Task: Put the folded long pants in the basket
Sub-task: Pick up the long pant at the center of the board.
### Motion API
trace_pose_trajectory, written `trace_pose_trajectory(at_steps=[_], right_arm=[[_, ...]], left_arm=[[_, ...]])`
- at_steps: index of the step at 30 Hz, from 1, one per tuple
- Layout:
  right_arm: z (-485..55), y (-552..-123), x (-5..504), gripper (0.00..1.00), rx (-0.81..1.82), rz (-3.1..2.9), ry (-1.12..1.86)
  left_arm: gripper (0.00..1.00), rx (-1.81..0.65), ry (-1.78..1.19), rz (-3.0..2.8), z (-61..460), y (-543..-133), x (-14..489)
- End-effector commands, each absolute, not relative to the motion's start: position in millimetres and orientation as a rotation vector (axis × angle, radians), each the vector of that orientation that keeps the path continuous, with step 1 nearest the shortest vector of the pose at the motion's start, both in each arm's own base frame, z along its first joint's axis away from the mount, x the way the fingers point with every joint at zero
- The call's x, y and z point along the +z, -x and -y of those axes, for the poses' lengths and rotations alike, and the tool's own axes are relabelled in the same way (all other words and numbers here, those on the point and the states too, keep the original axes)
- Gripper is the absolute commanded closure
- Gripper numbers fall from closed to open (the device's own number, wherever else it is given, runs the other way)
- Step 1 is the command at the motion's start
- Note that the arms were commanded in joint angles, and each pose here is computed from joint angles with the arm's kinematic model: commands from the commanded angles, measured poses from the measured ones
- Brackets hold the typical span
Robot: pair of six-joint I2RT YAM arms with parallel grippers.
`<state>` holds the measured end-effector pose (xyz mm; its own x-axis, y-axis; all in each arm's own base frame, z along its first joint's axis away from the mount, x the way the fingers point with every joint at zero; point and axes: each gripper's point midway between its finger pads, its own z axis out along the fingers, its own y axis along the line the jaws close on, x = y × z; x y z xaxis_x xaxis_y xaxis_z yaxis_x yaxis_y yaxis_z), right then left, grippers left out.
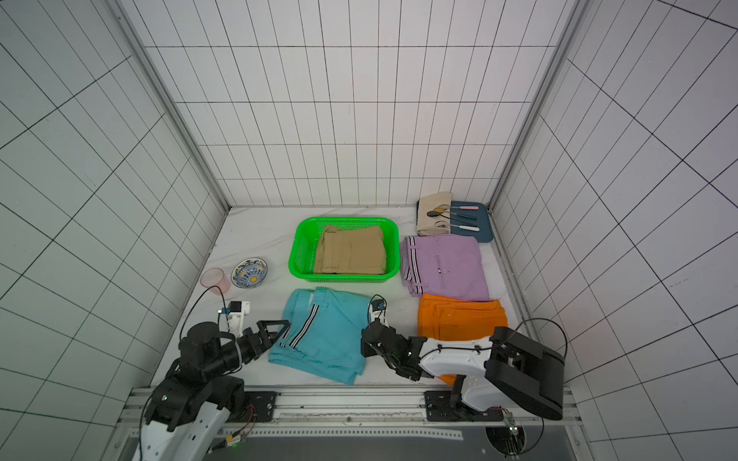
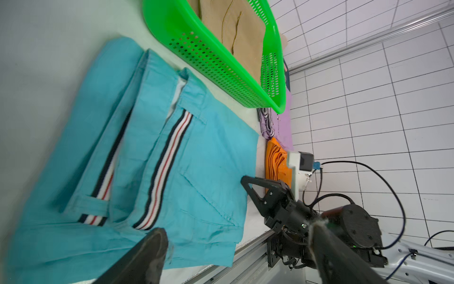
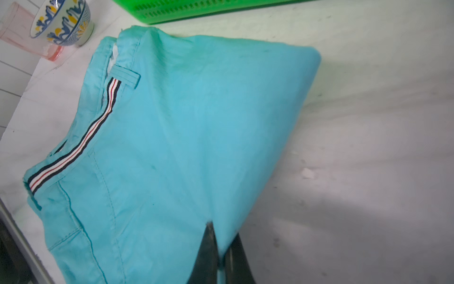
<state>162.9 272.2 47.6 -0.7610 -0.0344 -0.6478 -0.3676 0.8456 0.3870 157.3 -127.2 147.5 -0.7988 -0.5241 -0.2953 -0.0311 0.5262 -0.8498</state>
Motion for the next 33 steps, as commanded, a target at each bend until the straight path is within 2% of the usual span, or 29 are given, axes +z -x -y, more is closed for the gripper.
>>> trace_pose_trajectory(at_steps=[1,4,12,22,24,26,27,29,30,33], right_arm=[[-239,-174,48,1.0,0.558,-2.357,0.239],[-228,-178,49,1.0,0.592,-2.368,0.2],[-221,-183,47,1.0,0.604,-2.391,0.185],[-232,-190,47,1.0,0.602,-2.41,0.204],[-237,-191,46,1.0,0.609,-2.417,0.212],[-240,-192,45,1.0,0.608,-2.424,0.216],[-241,-193,44,1.0,0.606,-2.426,0.215],[-242,-194,43,1.0,0.601,-2.428,0.221],[-243,-194,43,1.0,0.598,-2.429,0.222],[-244,-196,44,1.0,0.591,-2.424,0.223]], left_arm=[[0.05,-1.213,0.457,-2.163,126,-184,150],[0.05,-1.099,0.542,-2.234,117,-199,122],[0.06,-1.017,0.628,-2.323,123,-225,74],[0.1,-0.955,0.578,-2.501,148,-252,19],[0.19,-0.982,0.571,-2.548,157,-254,7],[0.34,-1.007,0.567,-2.587,164,-255,-4],[0.42,-1.012,0.568,-2.596,166,-256,-7],[0.71,-1.002,0.579,-2.614,167,-257,-14],[0.8,-0.992,0.583,-2.62,166,-257,-16],[1.0,-0.951,0.587,-2.631,163,-256,-18]])
